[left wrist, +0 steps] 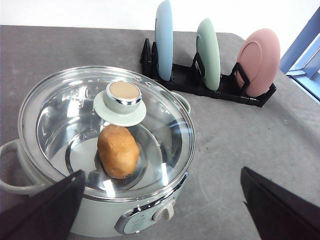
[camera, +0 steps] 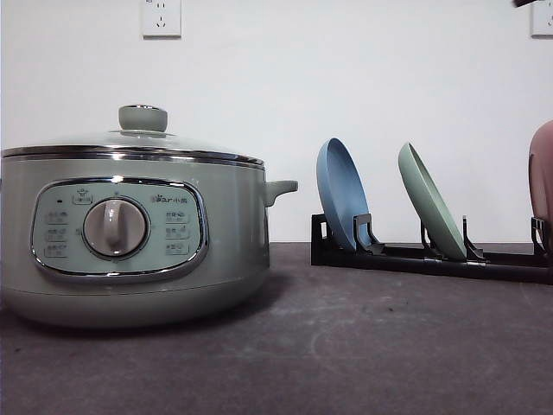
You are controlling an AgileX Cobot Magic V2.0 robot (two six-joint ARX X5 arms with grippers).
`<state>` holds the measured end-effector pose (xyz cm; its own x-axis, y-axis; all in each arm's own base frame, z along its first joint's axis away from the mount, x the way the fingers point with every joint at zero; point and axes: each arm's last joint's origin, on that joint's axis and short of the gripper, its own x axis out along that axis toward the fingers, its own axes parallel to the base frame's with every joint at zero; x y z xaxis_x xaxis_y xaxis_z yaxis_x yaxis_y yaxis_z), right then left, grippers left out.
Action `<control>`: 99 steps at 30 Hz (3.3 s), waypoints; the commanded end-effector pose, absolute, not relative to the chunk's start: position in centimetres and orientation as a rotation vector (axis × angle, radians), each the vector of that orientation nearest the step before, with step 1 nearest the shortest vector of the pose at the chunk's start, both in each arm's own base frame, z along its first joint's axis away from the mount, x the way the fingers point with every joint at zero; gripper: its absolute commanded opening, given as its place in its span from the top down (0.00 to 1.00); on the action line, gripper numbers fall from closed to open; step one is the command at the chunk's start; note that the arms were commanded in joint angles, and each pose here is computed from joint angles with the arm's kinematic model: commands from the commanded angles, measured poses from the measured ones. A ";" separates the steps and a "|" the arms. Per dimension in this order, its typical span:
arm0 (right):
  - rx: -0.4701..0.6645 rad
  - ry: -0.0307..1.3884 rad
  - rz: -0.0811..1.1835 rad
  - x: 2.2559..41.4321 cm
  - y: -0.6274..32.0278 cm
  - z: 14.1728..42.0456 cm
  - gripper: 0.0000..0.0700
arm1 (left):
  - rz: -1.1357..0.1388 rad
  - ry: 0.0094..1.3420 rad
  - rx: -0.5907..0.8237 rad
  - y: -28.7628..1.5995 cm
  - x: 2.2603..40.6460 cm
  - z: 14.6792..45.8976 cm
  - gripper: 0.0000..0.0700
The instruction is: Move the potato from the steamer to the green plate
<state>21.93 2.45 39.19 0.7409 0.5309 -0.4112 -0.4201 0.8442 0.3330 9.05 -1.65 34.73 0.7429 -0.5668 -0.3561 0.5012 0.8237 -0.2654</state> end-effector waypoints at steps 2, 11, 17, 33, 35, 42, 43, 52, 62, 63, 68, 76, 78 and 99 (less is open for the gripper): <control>0.241 0.528 0.522 24.9 2.7 40.0 0.23 | -0.596 0.411 -0.138 -1.7 9.0 35.4 0.09; 0.263 0.593 0.511 32.7 3.1 39.5 0.23 | -0.597 0.411 -0.138 -1.7 9.0 35.4 0.09; 0.270 0.630 0.478 36.8 3.5 37.5 0.23 | -0.596 0.412 -0.139 -1.7 9.0 35.4 0.09; 0.284 0.757 0.421 43.0 5.4 29.8 0.28 | -0.596 0.418 -0.141 -1.7 8.9 35.3 0.09; 0.282 0.773 0.420 43.3 5.7 29.1 0.39 | -0.596 0.418 -0.141 -1.7 8.9 35.3 0.09; 0.262 0.768 0.385 43.5 6.0 28.8 0.71 | -0.596 0.418 -0.140 -1.7 8.9 35.3 0.09; 0.262 0.768 0.386 43.5 6.0 28.8 0.75 | -0.596 0.418 -0.140 -1.7 8.9 35.3 0.09; 0.263 0.769 0.386 43.5 6.0 28.8 0.98 | -0.596 0.418 -0.140 -1.7 8.9 35.3 0.09; 0.262 0.746 0.394 43.4 6.0 29.5 0.99 | -0.596 0.418 -0.140 -1.7 8.9 35.3 0.09; 0.262 0.739 0.395 43.3 6.0 29.8 0.99 | -0.596 0.418 -0.140 -1.7 8.9 35.3 0.09; 0.264 0.663 0.404 42.4 5.9 32.1 0.99 | -0.596 0.417 -0.140 -1.7 8.9 35.3 0.09; 0.296 0.539 0.477 39.9 5.8 37.0 0.99 | -0.596 0.413 -0.138 -1.7 9.0 35.3 0.09; 0.295 0.522 0.496 38.9 5.8 38.2 0.99 | -0.596 0.412 -0.138 -1.7 9.0 35.4 0.09; -0.192 0.800 0.641 23.5 10.5 42.7 1.00 | -0.596 0.411 -0.138 -1.7 9.0 35.4 0.09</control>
<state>23.72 9.90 42.48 0.5288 0.4645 -0.7104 -0.5457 0.8271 0.1347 9.05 -1.65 34.72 0.7425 -0.5668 -0.3569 0.5008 0.8237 -0.2660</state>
